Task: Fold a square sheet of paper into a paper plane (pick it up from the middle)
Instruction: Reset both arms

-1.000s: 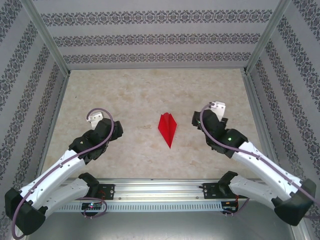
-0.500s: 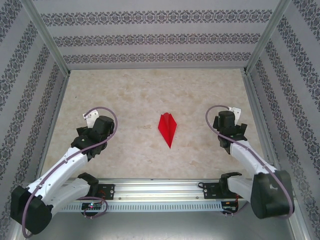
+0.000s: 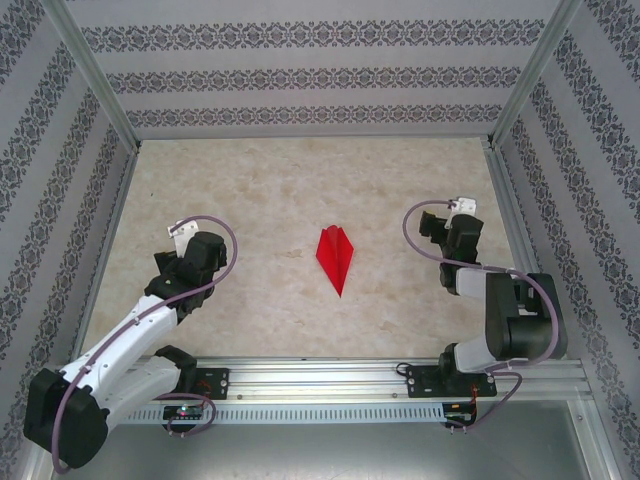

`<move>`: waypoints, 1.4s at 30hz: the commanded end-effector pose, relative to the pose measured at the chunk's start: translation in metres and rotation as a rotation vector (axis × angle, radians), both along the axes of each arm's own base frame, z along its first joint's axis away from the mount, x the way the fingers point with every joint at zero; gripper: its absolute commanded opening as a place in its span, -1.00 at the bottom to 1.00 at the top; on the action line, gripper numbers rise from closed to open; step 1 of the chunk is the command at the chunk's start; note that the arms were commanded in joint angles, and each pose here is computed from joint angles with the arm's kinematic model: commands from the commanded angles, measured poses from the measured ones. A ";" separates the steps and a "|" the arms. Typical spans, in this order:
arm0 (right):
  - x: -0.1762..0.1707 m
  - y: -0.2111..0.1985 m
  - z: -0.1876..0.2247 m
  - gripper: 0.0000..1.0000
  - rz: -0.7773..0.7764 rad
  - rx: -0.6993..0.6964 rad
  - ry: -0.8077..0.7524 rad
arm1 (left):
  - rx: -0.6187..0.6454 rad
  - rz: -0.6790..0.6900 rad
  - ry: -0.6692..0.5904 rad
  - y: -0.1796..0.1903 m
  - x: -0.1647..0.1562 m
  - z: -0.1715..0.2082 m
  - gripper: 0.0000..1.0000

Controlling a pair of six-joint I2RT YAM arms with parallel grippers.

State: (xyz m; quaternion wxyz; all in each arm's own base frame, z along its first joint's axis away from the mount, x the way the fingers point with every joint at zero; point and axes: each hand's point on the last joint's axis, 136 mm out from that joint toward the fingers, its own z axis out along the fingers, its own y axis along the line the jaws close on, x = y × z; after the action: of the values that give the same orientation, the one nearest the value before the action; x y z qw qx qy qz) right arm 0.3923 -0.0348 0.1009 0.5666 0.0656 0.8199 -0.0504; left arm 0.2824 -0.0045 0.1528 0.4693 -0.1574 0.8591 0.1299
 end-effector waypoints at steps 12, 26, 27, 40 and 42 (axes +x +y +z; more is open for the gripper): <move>0.007 0.008 0.026 0.96 0.009 -0.041 -0.129 | 0.139 0.048 -0.085 0.029 0.051 0.010 1.00; 0.007 0.008 0.026 0.97 0.009 -0.041 -0.132 | 0.105 -0.178 -0.268 0.015 0.104 -0.019 1.00; 0.007 0.008 0.026 0.96 0.010 -0.043 -0.131 | 0.105 -0.194 -0.273 0.014 0.107 -0.022 1.00; 0.007 0.008 0.027 0.96 0.010 -0.040 -0.134 | 0.038 -0.345 -0.253 -0.001 0.121 -0.049 1.00; 0.007 0.008 0.027 0.96 0.010 -0.040 -0.133 | 0.043 -0.346 -0.258 -0.001 0.121 -0.048 1.00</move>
State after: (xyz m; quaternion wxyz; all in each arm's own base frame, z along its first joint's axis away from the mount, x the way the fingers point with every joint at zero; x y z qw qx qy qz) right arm 0.3935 -0.0266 0.1094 0.5988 0.0558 0.7971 -0.0553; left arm 0.3969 -0.0033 0.0881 0.5653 -0.0213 0.8231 0.0508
